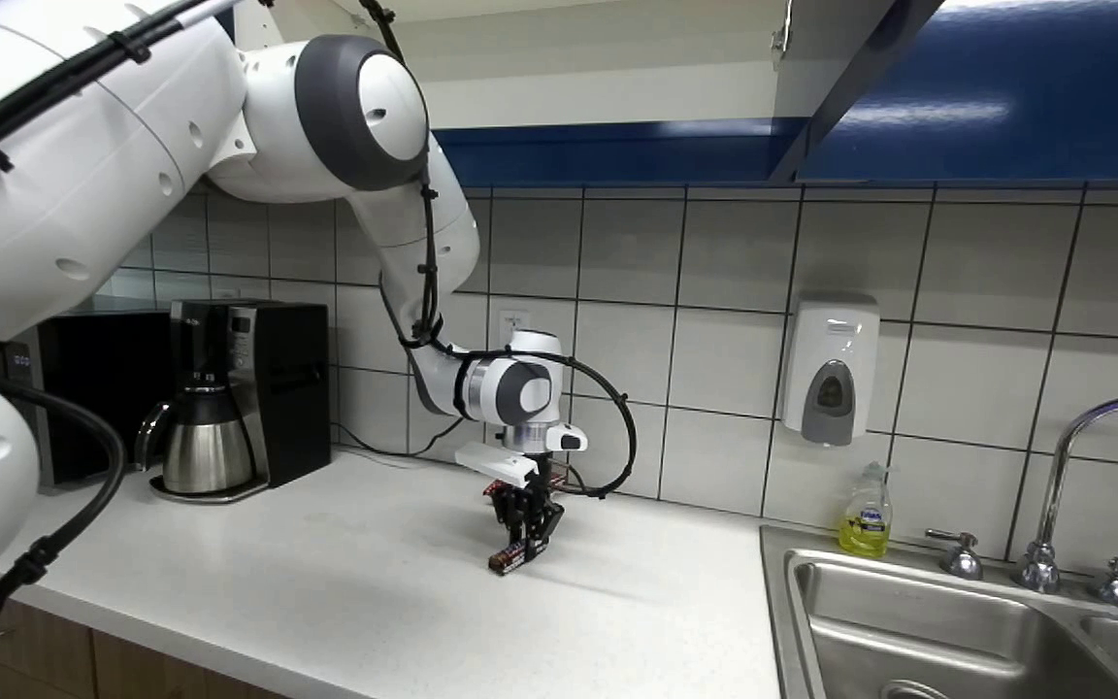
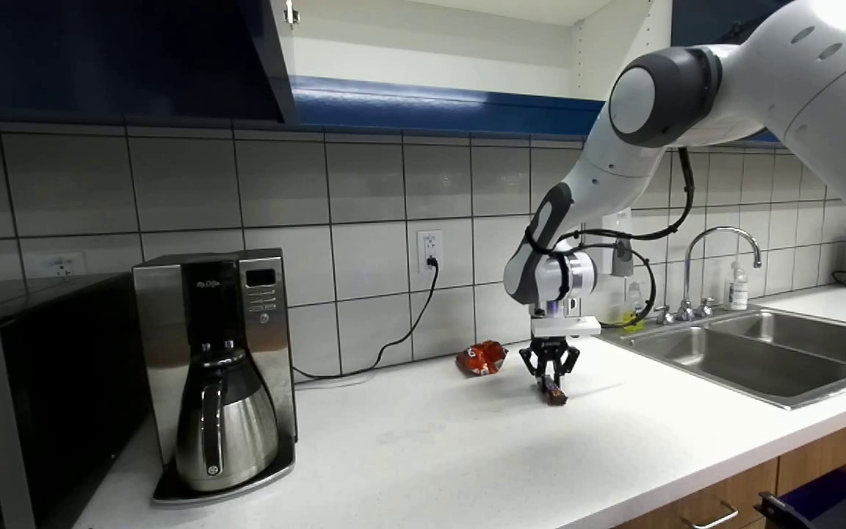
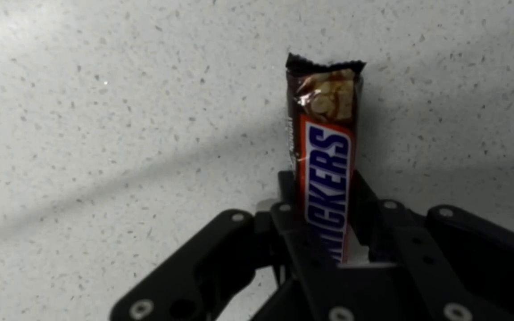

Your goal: Shift the snickers bar to the open cupboard

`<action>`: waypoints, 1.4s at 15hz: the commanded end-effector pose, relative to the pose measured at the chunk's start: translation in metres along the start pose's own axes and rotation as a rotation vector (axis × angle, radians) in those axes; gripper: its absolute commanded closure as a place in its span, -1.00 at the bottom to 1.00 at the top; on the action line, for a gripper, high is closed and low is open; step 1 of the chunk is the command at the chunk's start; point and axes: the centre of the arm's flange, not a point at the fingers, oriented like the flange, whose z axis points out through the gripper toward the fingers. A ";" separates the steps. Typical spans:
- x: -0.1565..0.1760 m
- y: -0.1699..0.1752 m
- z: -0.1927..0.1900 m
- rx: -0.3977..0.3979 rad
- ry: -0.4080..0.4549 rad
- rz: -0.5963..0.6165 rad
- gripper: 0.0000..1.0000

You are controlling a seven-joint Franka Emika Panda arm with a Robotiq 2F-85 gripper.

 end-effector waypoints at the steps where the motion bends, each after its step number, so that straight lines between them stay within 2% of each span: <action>1: -0.009 0.007 -0.042 -0.025 0.021 -0.030 0.85; 6: -0.021 0.013 -0.079 -0.059 0.054 -0.089 0.85; 11: -0.045 0.018 -0.091 -0.075 0.054 -0.128 0.85; 21: -0.137 0.035 -0.102 -0.111 0.036 -0.214 0.85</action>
